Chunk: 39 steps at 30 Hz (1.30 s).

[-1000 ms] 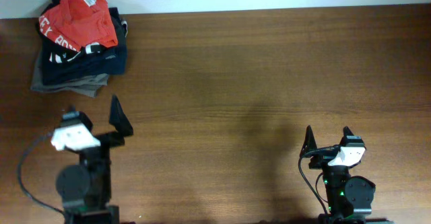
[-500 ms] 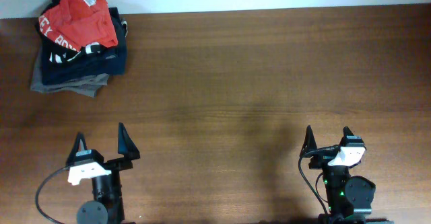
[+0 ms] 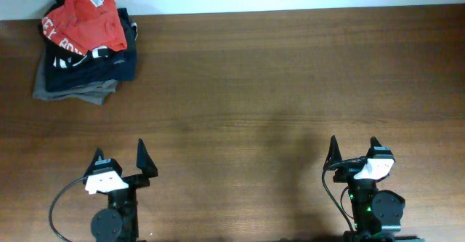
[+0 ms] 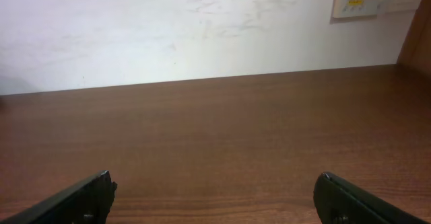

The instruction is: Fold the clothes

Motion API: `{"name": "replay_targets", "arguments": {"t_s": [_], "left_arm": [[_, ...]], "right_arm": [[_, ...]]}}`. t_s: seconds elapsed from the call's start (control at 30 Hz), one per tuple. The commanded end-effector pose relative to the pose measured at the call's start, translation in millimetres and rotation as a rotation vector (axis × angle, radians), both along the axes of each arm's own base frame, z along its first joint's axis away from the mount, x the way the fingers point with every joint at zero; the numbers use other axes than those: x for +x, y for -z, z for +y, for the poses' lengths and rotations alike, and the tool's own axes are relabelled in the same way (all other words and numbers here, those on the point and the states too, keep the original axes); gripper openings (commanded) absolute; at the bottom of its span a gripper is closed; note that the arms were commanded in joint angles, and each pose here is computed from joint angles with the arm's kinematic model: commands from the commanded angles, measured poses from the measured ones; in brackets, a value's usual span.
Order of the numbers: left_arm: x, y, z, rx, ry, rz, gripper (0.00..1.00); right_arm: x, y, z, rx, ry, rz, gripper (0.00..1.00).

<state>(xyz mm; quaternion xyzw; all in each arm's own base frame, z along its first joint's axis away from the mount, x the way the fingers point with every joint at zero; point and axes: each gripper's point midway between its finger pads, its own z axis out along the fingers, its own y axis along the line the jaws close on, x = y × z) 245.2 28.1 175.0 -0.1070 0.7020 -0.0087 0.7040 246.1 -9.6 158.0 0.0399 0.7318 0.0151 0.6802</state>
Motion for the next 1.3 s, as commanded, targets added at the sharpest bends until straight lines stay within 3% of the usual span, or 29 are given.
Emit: {"name": "replay_targets", "arguments": {"t_s": [0.0,0.33,1.27], "left_arm": [[0.8,12.4,-15.9,0.066,0.093,0.051,0.99],[0.6,19.1,-40.1,0.155,0.208,0.079,0.99],[1.3,22.7,-39.2,0.153,0.203,0.095,0.99]], "right_arm": [[-0.3,1.9,0.1,-0.001,0.003,0.003,0.99],[-0.3,1.9,0.1,-0.001,0.003,0.003,0.99],[-0.3,1.9,0.1,-0.001,0.003,0.003,0.99]]}}
